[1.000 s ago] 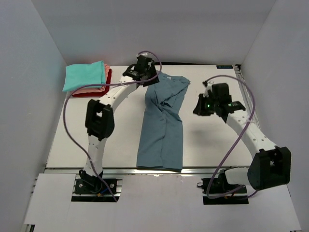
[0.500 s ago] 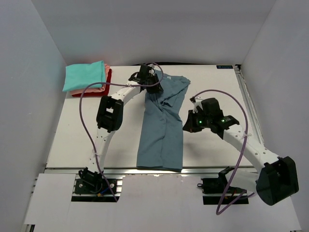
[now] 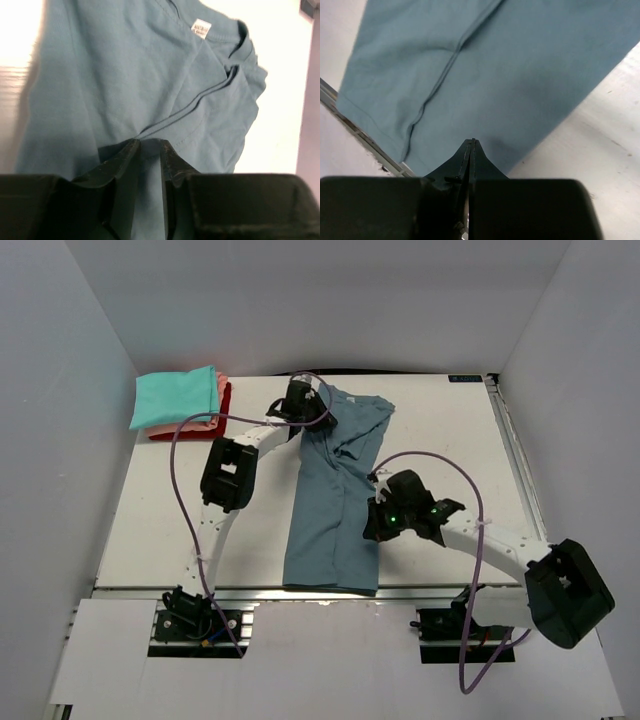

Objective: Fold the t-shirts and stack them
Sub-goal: Rotate the tshirt 90 degrees, then grab the bottom of the folded rectangular tshirt with both arms

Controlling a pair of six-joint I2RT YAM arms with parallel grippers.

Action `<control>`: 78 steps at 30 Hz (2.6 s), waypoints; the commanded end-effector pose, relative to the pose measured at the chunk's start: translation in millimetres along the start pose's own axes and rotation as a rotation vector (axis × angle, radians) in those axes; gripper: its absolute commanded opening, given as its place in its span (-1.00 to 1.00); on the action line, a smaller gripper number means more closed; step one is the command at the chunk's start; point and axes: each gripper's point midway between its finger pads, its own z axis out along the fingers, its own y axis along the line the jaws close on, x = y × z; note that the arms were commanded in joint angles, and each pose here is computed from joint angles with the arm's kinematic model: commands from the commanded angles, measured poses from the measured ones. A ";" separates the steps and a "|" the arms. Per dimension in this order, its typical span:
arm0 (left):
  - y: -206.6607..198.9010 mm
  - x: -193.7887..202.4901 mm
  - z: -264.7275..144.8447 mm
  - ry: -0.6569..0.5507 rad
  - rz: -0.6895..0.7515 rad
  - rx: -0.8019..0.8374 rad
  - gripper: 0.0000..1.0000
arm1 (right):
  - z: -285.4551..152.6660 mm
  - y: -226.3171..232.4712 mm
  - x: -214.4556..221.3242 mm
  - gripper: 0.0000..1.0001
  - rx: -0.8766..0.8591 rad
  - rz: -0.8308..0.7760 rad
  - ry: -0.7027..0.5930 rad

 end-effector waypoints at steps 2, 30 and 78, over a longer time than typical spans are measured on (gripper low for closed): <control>20.5 -21.2 0.2 -0.131 -0.069 -0.063 -0.35 | 17.0 2.1 2.8 -1.00 -0.014 -0.019 -0.029; 122.7 -92.0 16.1 -0.352 -0.237 -0.288 -0.58 | 49.2 -19.6 28.5 -0.73 0.101 -0.075 0.234; 55.1 152.0 -359.0 0.013 0.046 -0.349 0.41 | -79.2 5.1 10.9 0.44 0.210 0.396 -0.120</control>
